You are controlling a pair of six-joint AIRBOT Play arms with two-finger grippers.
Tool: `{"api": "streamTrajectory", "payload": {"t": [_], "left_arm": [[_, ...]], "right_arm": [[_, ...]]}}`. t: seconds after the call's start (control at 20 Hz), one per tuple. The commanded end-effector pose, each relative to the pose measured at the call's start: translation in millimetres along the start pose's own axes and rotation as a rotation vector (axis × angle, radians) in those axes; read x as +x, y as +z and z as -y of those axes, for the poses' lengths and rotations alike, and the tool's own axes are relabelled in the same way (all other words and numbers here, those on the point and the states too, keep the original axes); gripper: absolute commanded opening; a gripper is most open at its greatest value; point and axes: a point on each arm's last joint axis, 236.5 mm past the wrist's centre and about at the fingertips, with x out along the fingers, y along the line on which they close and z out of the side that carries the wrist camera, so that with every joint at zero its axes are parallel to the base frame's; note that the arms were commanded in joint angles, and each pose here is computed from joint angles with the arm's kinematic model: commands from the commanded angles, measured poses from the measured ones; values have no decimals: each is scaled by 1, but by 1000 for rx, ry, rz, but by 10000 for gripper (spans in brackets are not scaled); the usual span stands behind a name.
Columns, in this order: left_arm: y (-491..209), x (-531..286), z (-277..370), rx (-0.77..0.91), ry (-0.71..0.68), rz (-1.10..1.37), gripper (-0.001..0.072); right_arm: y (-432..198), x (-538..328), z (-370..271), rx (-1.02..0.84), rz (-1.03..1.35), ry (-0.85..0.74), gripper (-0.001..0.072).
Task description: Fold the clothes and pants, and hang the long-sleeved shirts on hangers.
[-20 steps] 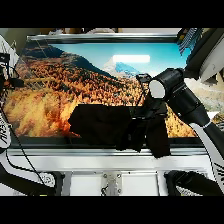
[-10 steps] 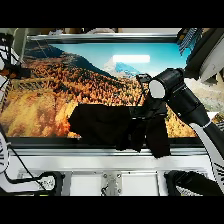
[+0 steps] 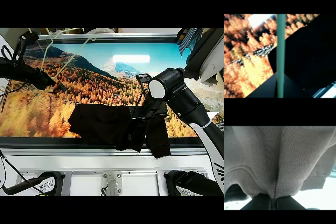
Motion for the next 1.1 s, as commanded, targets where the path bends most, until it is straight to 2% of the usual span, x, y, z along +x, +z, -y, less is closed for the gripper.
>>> {"api": "streamTrajectory", "payload": {"t": [0.0,0.05,0.2,0.3,0.4,0.6,1.05], "left_arm": [[4,-3,24,67,-95,19,18],[5,-3,23,96,-90,26,17],[-2,-3,30,327,-117,13,17],[-16,-5,43,484,-187,-23,17],[-30,0,50,550,-247,-47,17],[-64,24,55,557,-351,-78,17],[-132,39,49,429,-480,-107,17]], "right_arm": [[0,0,0,0,0,0,28],[0,0,0,0,0,0,28],[0,0,0,0,0,0,28],[0,0,0,0,0,0,28],[0,0,0,0,0,0,28],[0,0,0,0,0,0,28],[-1,0,-2,-5,-5,10,28]]}}
